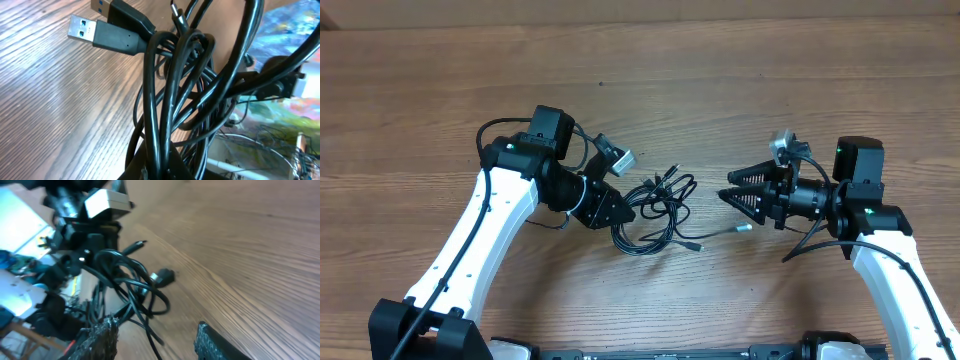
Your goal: Untangle cables
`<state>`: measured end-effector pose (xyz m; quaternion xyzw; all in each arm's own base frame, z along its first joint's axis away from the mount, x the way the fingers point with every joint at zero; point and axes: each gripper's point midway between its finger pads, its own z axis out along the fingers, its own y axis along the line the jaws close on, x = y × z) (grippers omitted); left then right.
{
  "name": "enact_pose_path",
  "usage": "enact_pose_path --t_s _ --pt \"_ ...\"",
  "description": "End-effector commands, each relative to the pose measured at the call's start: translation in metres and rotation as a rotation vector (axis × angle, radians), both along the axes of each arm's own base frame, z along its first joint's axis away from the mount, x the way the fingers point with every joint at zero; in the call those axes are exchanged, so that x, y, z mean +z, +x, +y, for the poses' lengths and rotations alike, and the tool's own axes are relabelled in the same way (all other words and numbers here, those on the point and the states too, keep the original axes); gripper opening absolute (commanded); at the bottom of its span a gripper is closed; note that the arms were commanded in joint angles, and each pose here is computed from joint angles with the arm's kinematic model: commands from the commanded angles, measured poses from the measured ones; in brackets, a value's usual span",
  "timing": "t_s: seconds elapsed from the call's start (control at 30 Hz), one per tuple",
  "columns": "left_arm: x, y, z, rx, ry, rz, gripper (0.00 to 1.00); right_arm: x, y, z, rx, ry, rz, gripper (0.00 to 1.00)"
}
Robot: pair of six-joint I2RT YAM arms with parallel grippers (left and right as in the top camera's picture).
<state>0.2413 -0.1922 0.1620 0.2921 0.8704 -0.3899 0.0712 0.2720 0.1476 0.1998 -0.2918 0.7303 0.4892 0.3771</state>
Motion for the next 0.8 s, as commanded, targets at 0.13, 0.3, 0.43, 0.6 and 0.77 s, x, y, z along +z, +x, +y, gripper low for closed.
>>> enact_pose_path --t_s 0.13,0.3,0.43,0.6,0.77 --pt "0.015 -0.005 -0.011 -0.048 -0.086 -0.023 0.04 0.017 -0.011 0.009 0.081 0.063 -0.042 0.50" --pt "0.015 -0.012 -0.019 -0.085 -0.088 -0.029 0.04 0.017 -0.017 0.019 0.119 0.065 -0.041 0.49" --pt "0.015 -0.016 -0.023 -0.118 -0.091 -0.045 0.04 0.017 -0.017 0.020 0.123 0.064 -0.048 0.48" --pt "0.015 -0.017 -0.023 -0.128 -0.091 -0.051 0.04 0.017 -0.017 0.020 0.122 0.063 -0.047 0.45" --pt "0.016 -0.017 -0.024 -0.129 -0.099 -0.047 0.04 0.016 -0.017 0.020 0.122 0.063 -0.039 0.46"
